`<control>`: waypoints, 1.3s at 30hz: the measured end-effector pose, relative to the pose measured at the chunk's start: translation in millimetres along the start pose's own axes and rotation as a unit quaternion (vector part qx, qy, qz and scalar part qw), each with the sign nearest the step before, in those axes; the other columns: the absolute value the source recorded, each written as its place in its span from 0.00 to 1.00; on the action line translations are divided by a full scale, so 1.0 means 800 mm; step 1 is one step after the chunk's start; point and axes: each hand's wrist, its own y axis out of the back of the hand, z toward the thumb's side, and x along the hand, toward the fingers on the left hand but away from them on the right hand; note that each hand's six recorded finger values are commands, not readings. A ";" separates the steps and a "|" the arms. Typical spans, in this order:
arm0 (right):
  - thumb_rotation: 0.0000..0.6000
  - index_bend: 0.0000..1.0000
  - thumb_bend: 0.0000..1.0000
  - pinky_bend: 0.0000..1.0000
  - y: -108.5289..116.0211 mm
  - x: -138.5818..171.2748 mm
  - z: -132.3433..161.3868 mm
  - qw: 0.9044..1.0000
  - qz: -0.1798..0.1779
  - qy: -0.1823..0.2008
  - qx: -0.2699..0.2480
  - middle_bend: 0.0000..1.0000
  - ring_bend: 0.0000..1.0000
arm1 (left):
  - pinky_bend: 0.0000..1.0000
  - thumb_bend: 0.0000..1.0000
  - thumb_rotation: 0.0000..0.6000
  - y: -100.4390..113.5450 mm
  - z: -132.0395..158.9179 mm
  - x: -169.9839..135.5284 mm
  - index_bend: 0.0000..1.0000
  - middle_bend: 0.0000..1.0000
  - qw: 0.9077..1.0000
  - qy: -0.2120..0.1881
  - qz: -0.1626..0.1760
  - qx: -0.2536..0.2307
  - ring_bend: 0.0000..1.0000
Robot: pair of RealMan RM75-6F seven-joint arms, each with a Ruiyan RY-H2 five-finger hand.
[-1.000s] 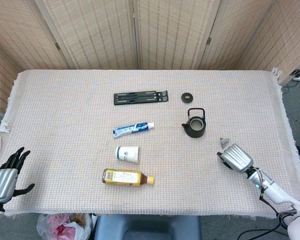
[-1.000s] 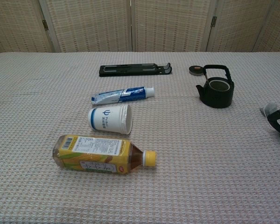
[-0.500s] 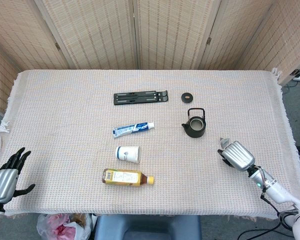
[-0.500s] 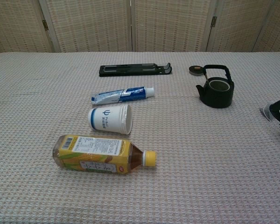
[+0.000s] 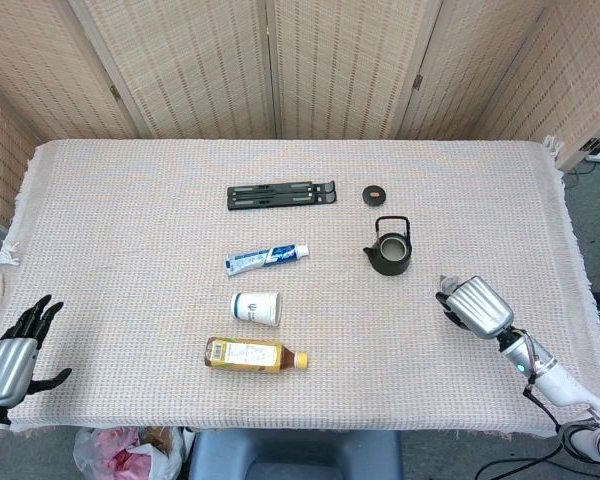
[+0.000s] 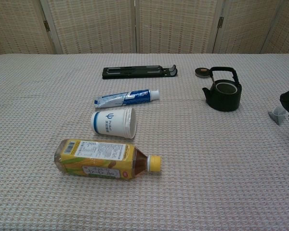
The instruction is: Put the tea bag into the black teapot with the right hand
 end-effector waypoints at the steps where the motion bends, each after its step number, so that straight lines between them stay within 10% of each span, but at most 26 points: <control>1: 1.00 0.67 0.32 0.93 0.003 -0.001 0.000 1.000 -0.005 0.000 0.000 1.00 0.88 | 0.32 0.23 1.00 0.000 0.000 0.000 0.00 0.00 1.000 -0.001 0.000 0.000 0.11; 39: 1.00 0.67 0.30 0.93 0.198 -0.088 0.034 0.984 -0.175 -0.022 0.008 1.00 0.88 | 0.32 0.23 1.00 0.015 -0.005 -0.006 0.00 0.00 1.000 -0.014 0.010 -0.020 0.11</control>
